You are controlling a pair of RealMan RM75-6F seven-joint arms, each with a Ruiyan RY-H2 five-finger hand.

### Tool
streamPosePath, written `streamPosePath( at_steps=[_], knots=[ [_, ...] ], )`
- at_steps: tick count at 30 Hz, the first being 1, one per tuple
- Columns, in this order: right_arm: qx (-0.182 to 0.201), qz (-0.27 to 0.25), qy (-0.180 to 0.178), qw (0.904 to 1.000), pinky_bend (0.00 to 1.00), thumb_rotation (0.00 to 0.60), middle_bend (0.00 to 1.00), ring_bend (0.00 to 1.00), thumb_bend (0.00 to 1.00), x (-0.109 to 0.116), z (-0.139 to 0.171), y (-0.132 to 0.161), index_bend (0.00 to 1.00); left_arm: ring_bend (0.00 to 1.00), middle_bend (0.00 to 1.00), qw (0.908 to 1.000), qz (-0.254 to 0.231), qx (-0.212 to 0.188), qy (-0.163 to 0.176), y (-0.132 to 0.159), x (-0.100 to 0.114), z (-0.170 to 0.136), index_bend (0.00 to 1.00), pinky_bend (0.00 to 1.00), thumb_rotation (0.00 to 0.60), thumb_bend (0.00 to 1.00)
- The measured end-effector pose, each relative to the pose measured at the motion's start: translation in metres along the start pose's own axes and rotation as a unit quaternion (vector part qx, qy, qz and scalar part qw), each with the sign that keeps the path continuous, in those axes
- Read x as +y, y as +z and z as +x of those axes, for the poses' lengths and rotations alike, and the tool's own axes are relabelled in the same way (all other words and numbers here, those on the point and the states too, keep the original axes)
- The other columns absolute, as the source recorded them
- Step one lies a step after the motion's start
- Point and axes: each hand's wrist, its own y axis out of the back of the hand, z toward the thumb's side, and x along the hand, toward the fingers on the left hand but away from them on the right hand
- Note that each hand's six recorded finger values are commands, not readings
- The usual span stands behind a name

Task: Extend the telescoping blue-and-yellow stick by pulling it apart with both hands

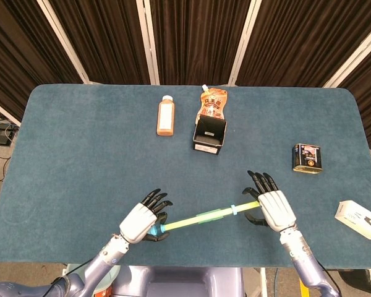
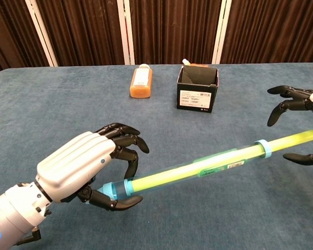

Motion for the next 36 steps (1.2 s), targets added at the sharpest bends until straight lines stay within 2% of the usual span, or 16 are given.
streamPosePath(
  at_steps=[6,14,20,36],
  knots=[
    [0.004,-0.02,0.006,0.9998,0.0,0.6,0.0,0.0,0.35,0.001,0.0,0.001,0.43,0.11,0.26,0.9998,-0.007,-0.011,0.018,0.005,0.006,-0.003,0.75,0.1,0.6,0.38],
    [0.006,-0.04,-0.003,0.9992,0.0,0.6,0.09,0.0,0.4,0.009,0.005,-0.003,0.66,0.12,0.26,0.9993,-0.002,-0.016,0.035,0.005,0.016,-0.009,0.75,0.1,0.6,0.38],
    [0.006,-0.044,-0.024,0.9987,0.0,0.6,0.18,0.05,0.41,0.022,0.01,-0.011,0.8,0.12,0.26,0.9991,0.002,-0.014,0.04,0.003,0.022,-0.015,0.75,0.1,0.6,0.38],
    [-0.027,-0.032,-0.038,0.9984,0.0,0.6,0.22,0.08,0.34,0.045,0.017,-0.042,0.85,0.12,0.26,0.9987,0.017,-0.001,0.048,-0.012,0.04,-0.028,0.75,0.1,0.6,0.38]
  ],
)
